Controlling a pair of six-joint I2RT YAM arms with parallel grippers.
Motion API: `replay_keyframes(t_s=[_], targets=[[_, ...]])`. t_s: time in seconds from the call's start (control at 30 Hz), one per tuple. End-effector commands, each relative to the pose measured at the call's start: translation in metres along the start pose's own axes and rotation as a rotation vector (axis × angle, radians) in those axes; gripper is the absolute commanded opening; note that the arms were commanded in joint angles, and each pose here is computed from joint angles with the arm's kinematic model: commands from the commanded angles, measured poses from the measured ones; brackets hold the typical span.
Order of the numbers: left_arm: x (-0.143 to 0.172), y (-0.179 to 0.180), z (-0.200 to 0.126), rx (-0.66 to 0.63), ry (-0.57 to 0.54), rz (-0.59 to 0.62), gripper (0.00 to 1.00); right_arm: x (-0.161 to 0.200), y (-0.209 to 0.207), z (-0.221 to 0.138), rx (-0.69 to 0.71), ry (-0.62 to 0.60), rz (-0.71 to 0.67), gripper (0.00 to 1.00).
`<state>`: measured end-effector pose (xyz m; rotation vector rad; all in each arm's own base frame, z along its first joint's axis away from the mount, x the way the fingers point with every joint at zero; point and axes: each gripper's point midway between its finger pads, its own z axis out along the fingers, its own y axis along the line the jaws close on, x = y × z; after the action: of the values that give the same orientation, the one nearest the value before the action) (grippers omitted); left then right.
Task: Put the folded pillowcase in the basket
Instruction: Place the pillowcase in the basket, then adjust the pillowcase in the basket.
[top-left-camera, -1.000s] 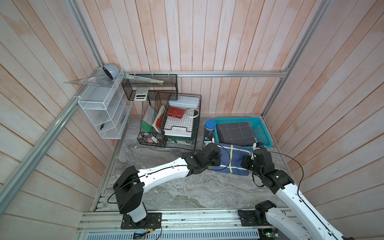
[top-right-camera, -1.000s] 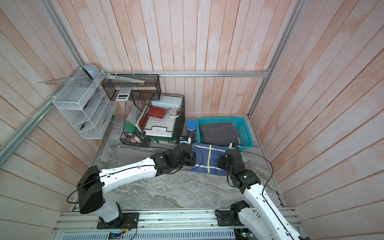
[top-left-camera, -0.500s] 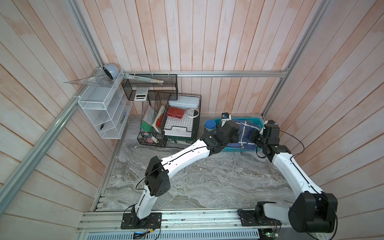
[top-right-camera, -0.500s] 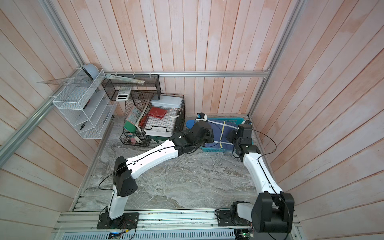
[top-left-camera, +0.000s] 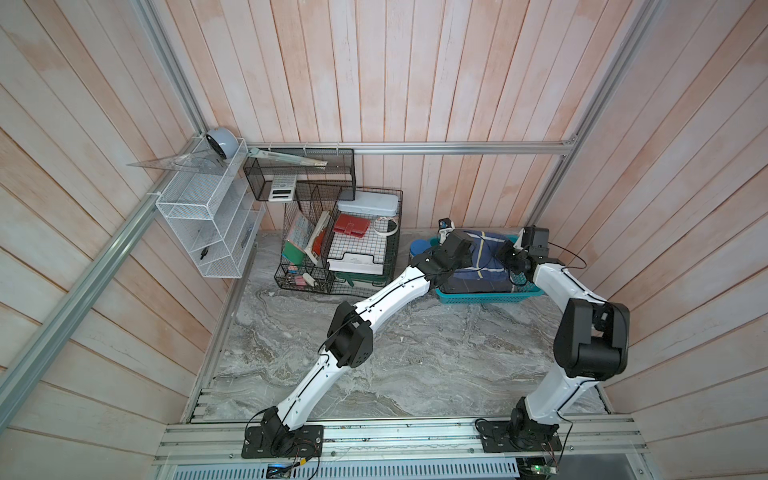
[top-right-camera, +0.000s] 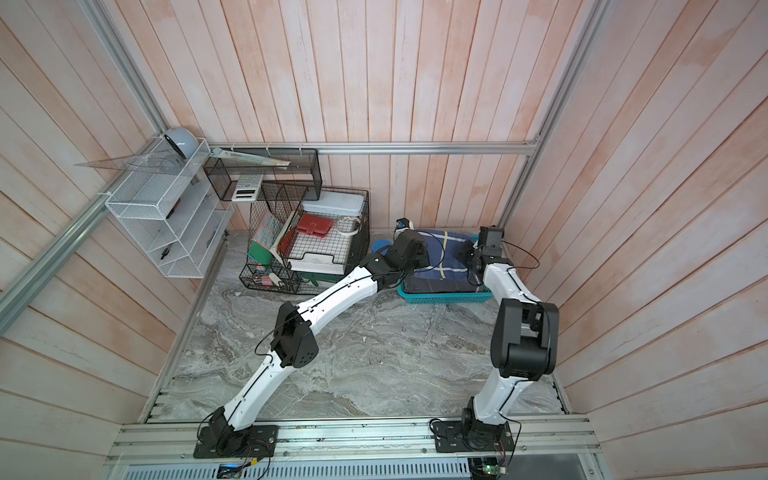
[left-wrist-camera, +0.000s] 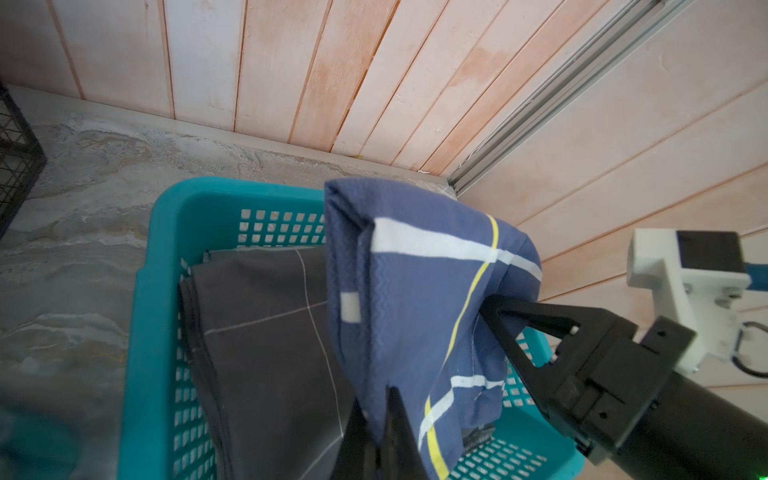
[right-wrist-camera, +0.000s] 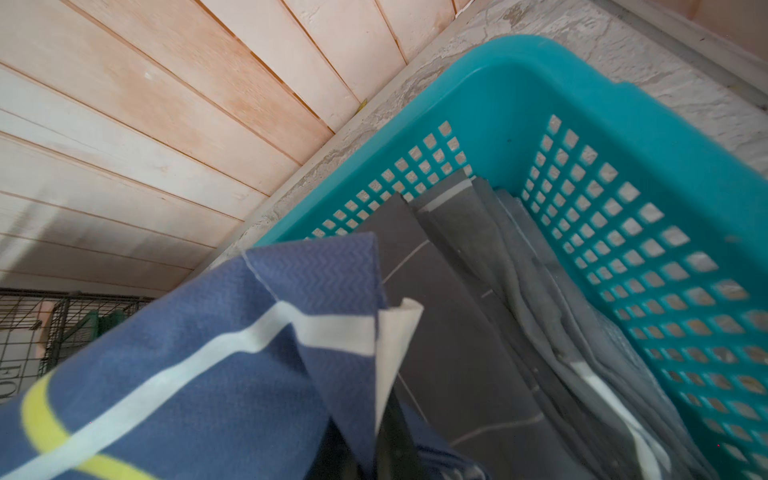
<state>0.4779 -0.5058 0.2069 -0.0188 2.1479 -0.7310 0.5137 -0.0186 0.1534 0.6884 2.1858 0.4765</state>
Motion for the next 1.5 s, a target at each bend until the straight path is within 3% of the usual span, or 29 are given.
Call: replay_keyframes(t_s=[0.0, 0.23, 0.33, 0.4, 0.5, 0.63, 0.93, 1.47], targets=[[0.001, 0.014, 0.009, -0.038, 0.001, -0.045, 0.0, -0.014, -0.011, 0.012, 0.019, -0.015, 0.013, 0.0], [0.031, 0.041, 0.026, -0.107, 0.055, -0.098, 0.0, 0.004, -0.023, 0.043, 0.043, 0.086, 0.028, 0.02], [0.034, 0.049, 0.029, -0.135, 0.058, -0.093, 0.0, 0.007, -0.027, 0.048, 0.053, 0.102, 0.027, 0.12], [0.036, 0.053, 0.029, -0.151, 0.065, -0.091, 0.08, 0.006, -0.026, 0.047, 0.057, 0.103, 0.017, 0.23], [0.04, 0.055, 0.029, -0.151, 0.088, -0.093, 0.3, -0.002, -0.025, 0.039, 0.079, 0.084, -0.01, 0.4], [0.04, 0.05, 0.023, -0.134, 0.107, -0.107, 0.47, -0.014, -0.023, 0.027, 0.108, 0.052, -0.055, 0.48], [0.017, 0.027, -0.005, -0.07, 0.081, -0.101, 0.58, -0.02, -0.034, 0.031, 0.162, 0.046, -0.112, 0.67], [0.011, 0.015, -0.024, -0.019, 0.083, -0.092, 0.65, -0.001, -0.036, 0.073, 0.114, 0.168, -0.102, 0.61]])
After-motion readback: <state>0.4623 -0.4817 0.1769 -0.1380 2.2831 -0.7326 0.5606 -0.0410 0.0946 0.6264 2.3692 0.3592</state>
